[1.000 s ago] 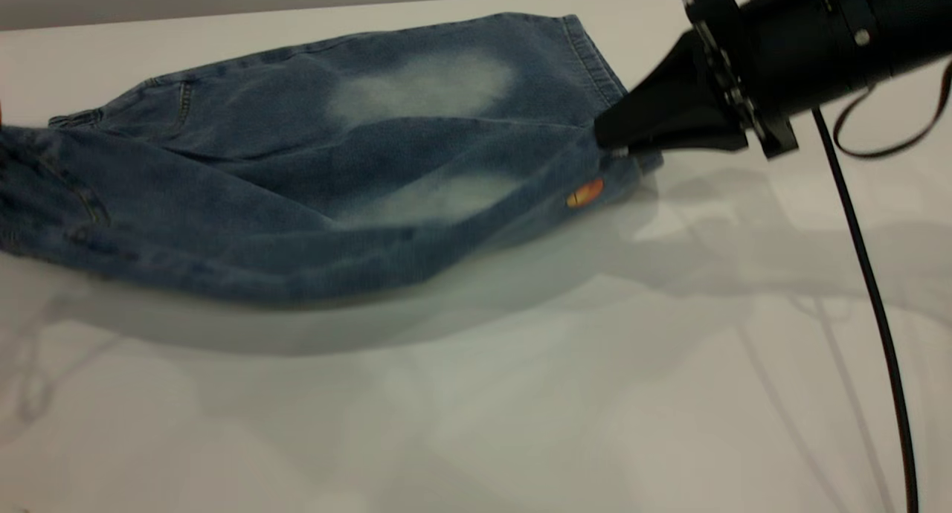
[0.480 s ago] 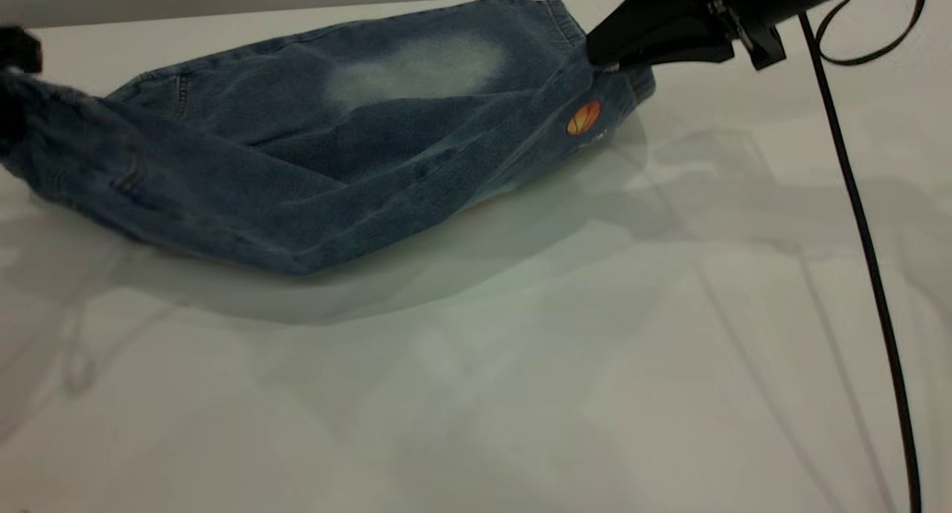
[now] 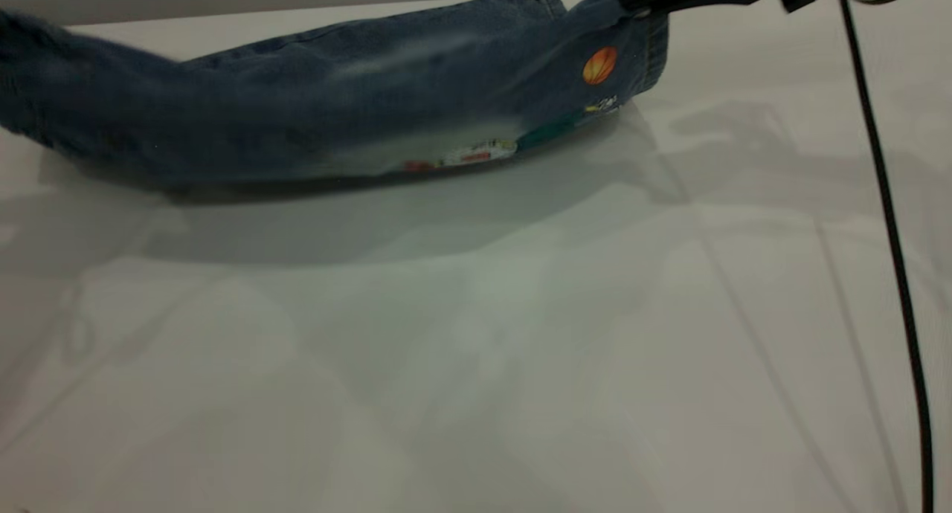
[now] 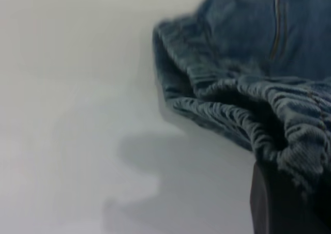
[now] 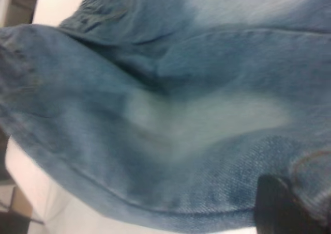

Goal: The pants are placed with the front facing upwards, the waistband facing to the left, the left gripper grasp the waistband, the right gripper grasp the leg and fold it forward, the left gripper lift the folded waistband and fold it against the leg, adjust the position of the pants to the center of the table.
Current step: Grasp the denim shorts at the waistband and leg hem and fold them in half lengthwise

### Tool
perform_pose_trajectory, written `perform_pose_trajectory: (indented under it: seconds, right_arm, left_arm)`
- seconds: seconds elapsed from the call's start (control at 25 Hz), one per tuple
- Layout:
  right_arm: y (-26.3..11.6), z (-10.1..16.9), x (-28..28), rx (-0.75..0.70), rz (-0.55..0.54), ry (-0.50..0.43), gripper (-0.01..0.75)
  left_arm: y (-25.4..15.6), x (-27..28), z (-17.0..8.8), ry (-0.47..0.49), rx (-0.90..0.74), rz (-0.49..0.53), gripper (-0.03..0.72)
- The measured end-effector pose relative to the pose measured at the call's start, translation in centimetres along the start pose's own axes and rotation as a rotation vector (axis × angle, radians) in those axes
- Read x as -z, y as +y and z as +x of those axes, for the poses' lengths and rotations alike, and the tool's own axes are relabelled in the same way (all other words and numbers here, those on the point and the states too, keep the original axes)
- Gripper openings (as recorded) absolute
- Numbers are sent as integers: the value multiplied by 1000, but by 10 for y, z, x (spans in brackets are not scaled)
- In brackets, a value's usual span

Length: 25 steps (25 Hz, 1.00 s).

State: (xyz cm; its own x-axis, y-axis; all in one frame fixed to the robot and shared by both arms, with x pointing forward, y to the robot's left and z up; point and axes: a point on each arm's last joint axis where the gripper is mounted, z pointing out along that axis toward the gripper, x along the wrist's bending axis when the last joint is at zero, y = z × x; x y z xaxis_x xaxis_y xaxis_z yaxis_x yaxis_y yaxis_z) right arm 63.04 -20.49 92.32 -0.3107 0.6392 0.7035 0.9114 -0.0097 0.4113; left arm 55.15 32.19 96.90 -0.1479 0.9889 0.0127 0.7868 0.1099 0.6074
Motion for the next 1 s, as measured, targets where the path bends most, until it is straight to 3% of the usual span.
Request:
perform_pose_trajectory:
  seconds: [0.16,0.44,1.0]
  right_arm:
    - [5,-6,5,23,-9,-54,18]
    - [27,-3,6,71,-12,-88,18]
    - [64,-30,-24,82,20,-58,18]
  left_arm:
    - [5,2,1,13,1,13,109]
    - [22,7,0,7,0,-48,109]
    - [47,-41,-4,14,-2,-7,109]
